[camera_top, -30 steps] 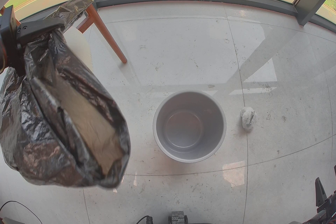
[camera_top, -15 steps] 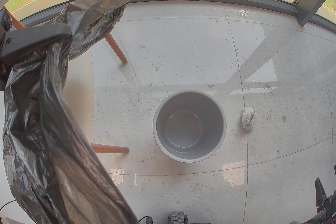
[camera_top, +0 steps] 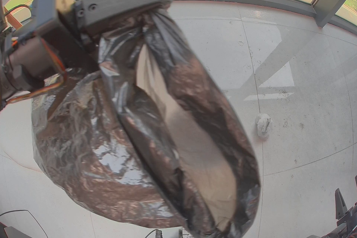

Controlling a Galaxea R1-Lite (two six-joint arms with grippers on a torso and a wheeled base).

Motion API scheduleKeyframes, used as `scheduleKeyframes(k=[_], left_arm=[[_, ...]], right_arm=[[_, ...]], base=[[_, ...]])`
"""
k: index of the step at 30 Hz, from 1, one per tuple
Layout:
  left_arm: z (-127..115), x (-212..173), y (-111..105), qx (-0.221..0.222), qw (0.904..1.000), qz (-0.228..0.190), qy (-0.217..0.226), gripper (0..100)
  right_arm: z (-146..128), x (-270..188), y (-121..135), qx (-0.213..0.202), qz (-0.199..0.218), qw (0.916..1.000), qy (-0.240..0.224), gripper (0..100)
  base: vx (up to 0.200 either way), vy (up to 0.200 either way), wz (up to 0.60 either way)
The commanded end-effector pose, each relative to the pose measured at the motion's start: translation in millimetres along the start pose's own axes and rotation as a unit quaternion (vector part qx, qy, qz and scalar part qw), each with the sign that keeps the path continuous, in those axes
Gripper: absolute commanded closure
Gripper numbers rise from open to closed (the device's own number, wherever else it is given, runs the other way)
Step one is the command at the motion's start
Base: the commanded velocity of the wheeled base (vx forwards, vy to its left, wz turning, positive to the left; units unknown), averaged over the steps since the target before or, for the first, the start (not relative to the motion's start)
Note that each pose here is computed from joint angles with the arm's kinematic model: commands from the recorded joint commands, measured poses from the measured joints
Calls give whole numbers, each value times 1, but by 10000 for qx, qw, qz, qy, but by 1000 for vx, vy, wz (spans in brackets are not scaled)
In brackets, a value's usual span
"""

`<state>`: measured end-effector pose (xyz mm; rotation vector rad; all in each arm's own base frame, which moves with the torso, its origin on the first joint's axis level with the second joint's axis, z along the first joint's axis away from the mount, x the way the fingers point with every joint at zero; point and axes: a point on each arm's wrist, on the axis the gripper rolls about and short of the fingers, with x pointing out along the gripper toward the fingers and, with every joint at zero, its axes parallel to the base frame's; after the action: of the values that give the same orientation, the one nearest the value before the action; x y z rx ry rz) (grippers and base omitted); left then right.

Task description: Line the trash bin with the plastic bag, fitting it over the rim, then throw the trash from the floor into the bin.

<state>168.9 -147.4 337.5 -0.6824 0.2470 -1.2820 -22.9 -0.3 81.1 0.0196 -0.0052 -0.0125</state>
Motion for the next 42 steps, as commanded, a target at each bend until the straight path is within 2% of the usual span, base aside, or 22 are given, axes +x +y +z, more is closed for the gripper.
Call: scheduleKeyframes(k=[1,7,13,19,22,29,34,42], left_arm=[[-30,40,18,-269,9989,-108,366,100],[-51,46,17,-418,9969,-193,645,100],[-55,55,25,-441,9961,-164,742,100],[-45,87,32,-306,9973,-411,527,100],[-52,109,33,-329,9962,-530,606,100],[-71,130,58,-464,9946,-363,850,100],[-77,137,72,-471,9947,-325,857,100],[-75,147,105,-394,9956,-324,786,100]], right_arm=[[-5,0,0,9,1,10000,3,0],[-5,0,0,17,1,10000,3,0],[-5,0,0,17,-6,10000,2,0],[-5,0,0,17,-6,10000,2,0],[-5,0,0,25,-6,10000,2,0],[-5,0,0,17,-6,10000,2,0],[-5,0,0,17,-6,10000,2,0],[-5,0,0,17,-6,10000,2,0]], base=[[0,0,0],[0,0,0],[0,0,0],[0,0,0],[0,0,0],[0,0,0],[0,0,0],[0,0,0]])
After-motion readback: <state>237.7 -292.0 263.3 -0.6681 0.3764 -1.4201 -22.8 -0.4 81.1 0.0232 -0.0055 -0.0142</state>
